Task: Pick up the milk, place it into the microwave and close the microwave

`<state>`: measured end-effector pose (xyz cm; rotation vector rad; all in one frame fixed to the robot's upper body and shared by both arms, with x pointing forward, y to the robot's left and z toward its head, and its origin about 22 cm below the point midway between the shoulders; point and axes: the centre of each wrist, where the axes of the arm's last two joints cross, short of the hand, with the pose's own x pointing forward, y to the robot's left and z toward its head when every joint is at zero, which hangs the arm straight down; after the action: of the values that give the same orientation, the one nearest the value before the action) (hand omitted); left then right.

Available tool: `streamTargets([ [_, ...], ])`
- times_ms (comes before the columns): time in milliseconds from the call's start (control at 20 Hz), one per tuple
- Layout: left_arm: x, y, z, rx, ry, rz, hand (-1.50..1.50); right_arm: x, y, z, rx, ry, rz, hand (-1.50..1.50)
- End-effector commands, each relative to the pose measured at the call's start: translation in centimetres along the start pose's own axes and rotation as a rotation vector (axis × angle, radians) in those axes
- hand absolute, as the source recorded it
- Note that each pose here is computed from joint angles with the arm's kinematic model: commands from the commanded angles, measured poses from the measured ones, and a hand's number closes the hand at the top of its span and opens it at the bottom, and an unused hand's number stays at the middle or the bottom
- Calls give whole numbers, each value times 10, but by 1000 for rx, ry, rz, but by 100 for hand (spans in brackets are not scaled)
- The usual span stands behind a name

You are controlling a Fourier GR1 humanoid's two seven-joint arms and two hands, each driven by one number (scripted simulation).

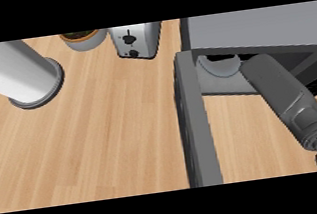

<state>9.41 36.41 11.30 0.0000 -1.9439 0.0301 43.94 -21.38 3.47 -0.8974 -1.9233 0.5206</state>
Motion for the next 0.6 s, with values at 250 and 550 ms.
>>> streamTargets([
  [250,1,1,-7,-10,2,-38,-150,-52,-41,14,-161,292,342,-150],
  [550,-5,5,-14,-4,6,-49,-150,-8,-12,-6,-55,55,178,-150],
])
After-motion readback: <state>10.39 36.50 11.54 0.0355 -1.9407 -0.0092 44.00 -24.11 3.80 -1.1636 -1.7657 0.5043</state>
